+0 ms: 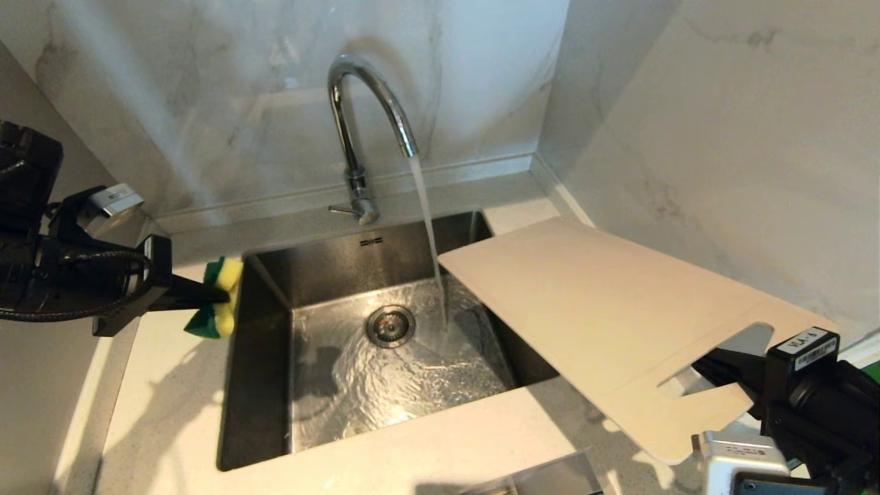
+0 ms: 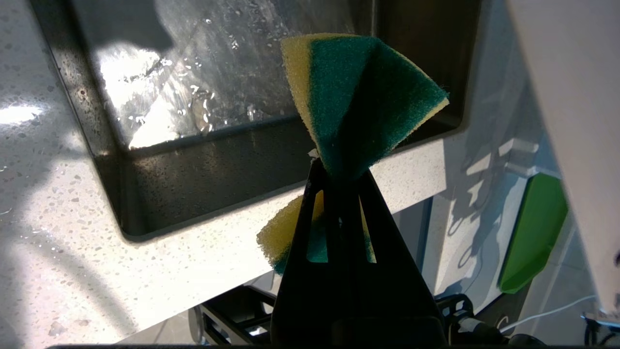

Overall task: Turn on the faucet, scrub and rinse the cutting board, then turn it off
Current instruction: Put down the cutting board

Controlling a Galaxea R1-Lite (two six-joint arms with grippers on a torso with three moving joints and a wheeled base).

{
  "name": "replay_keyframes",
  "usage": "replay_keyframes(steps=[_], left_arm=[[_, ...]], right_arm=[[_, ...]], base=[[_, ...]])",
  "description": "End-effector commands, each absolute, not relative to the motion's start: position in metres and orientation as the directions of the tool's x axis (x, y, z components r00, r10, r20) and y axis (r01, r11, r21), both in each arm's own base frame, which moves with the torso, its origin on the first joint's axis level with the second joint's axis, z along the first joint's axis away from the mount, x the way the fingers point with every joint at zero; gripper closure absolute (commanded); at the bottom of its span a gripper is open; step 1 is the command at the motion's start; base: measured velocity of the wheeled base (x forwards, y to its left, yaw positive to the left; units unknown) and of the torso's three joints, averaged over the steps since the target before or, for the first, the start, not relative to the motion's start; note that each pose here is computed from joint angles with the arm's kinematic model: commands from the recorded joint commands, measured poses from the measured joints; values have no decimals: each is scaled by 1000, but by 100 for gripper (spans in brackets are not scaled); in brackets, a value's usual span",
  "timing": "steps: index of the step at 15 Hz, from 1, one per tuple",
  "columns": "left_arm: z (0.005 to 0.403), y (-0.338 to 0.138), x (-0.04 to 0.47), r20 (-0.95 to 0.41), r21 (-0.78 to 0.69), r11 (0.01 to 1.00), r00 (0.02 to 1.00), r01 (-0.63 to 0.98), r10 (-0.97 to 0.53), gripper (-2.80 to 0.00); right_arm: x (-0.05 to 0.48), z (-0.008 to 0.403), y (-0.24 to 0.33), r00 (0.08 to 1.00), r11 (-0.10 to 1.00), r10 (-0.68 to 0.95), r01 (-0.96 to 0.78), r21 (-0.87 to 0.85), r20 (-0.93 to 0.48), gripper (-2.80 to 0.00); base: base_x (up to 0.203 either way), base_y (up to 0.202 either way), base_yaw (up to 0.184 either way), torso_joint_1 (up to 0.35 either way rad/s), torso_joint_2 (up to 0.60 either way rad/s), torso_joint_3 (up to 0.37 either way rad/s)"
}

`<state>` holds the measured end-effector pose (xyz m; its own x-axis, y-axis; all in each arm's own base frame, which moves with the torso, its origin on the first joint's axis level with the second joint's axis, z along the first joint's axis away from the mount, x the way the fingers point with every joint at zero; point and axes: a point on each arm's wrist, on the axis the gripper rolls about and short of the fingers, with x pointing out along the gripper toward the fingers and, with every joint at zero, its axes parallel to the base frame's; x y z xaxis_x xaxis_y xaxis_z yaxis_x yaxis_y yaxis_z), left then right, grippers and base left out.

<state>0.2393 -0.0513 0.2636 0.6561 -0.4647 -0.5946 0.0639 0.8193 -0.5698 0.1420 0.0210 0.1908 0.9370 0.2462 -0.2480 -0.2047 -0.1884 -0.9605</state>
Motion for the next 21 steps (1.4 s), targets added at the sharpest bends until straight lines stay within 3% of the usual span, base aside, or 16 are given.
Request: replay_keyframes(steps=[1, 13, 21], left_arm=[[259, -53, 245, -609, -570, 820, 642, 54, -466, 0], [245, -58, 271, -641, -567, 823, 611, 31, -464, 0], [240, -60, 284, -622, -574, 818, 626, 42, -469, 0]], right_arm=[[151, 174, 22, 917, -196, 224, -290, -937, -330, 0], [163, 144, 22, 866, -159, 152, -453, -877, -475, 0], [172, 116, 24, 774, -103, 164, -603, -791, -611, 0]], base=[[0, 0, 0, 0, 0, 0], [0, 0, 0, 0, 0, 0], [0, 0, 0, 0, 0, 0]])
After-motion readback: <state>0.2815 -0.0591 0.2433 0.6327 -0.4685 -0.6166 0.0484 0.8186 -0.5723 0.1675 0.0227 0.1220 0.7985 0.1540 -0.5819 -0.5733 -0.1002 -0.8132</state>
